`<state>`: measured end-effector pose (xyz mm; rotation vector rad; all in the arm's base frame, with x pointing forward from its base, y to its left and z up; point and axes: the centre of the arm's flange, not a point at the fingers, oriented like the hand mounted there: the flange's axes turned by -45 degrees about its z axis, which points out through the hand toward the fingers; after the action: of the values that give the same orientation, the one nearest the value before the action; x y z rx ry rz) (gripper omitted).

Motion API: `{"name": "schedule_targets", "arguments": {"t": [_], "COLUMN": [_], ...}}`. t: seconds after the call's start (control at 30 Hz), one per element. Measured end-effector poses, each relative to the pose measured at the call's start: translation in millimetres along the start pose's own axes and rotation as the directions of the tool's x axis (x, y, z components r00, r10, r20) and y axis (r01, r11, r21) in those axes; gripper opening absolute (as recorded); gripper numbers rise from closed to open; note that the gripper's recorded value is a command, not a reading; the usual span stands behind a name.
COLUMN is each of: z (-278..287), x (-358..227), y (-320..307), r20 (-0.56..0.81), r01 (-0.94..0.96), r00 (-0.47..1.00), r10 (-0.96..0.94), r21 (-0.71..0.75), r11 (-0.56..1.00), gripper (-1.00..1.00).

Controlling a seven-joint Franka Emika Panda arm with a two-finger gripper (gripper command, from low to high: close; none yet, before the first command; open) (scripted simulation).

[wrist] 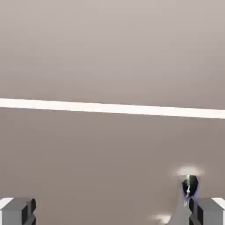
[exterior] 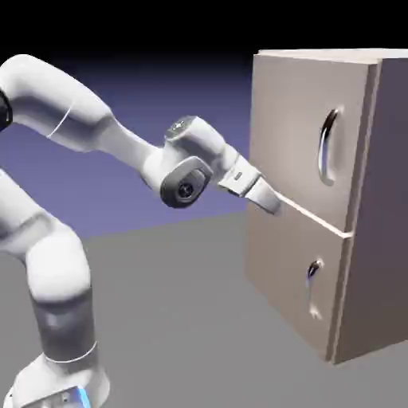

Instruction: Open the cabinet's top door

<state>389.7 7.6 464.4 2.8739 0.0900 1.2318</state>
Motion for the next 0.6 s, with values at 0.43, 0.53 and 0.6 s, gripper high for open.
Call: {"name": "schedule_targets", "arguments": {"t": [0.43, 0.53, 0.6], "z": [-42.9, -51.9, -57.6], "x": [38.3, 43.7, 46.6], "y": [-19.3, -20.8, -21.1], "r20": [-0.144, -0.179, -0.203], "r01": [0.043, 0.048, 0.05], "r00": [0.989, 0.983, 0.978], "r10": [-0.043, -0.049, -0.052], "r21": [-0.006, -0.01, -0.013], "r11": [0.999, 0.999, 0.999], "gripper": [0.0, 0.0, 0.0]}}
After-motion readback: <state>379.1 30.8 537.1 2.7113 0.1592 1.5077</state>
